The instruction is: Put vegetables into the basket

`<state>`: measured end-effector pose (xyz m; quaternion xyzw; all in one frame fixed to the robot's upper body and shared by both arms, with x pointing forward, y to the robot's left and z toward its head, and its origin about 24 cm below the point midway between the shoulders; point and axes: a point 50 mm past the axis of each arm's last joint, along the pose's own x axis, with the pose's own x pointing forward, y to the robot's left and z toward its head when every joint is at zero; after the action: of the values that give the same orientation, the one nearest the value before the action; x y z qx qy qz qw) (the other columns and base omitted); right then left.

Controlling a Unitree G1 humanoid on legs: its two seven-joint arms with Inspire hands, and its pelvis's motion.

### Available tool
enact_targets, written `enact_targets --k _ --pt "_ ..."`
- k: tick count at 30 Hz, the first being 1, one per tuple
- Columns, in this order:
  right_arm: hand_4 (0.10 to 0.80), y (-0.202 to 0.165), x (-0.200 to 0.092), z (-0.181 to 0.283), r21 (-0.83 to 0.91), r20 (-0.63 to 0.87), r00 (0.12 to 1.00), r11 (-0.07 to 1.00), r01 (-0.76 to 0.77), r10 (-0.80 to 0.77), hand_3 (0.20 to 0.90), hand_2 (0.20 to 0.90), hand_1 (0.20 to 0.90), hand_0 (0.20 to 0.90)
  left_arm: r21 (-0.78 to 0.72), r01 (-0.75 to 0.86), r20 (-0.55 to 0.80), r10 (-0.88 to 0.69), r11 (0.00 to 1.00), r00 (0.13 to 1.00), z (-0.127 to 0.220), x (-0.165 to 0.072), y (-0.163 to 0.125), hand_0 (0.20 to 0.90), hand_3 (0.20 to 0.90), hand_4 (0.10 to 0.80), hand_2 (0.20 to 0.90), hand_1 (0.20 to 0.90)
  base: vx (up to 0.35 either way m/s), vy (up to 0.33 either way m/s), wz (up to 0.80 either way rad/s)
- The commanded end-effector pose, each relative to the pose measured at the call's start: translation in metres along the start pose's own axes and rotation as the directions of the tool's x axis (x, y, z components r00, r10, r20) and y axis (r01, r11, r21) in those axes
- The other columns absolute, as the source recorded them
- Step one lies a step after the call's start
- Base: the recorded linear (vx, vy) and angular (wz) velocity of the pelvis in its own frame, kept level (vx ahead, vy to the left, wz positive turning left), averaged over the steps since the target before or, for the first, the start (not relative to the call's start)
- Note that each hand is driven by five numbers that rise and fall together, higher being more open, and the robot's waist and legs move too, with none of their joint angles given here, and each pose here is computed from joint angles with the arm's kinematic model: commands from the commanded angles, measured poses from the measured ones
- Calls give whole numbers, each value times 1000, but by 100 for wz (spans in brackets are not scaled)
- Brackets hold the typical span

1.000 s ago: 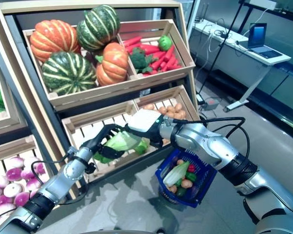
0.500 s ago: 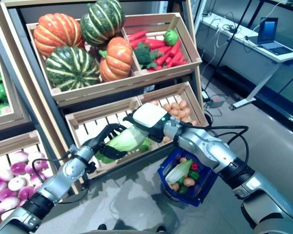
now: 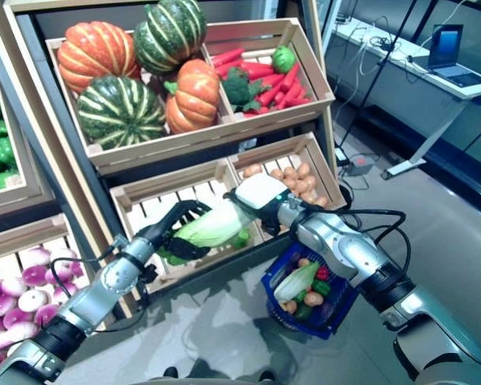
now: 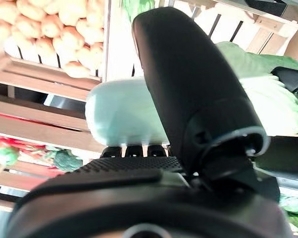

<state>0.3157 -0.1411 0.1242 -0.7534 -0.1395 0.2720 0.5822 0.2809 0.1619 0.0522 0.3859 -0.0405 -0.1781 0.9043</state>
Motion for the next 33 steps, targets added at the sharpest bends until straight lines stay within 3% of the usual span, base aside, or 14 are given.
enact_targets --k 1,14,33 --pt "800 -18 7 -28 -52 -158 987 998 24 -32 900 900 900 900 -55 -135 479 145 989 866 97 14 49 300 300 400 300 300 0 0 0" --pt "800 -26 23 -4 -157 -46 999 988 -7 0 900 900 900 900 -10 -67 532 62 998 845 113 18 42 300 300 400 300 300 -3 0 1" --pt "800 -15 38 30 4 53 997 999 -49 49 900 900 900 900 -64 -50 498 75 997 864 115 31 34 300 300 400 300 300 -6 2 2"
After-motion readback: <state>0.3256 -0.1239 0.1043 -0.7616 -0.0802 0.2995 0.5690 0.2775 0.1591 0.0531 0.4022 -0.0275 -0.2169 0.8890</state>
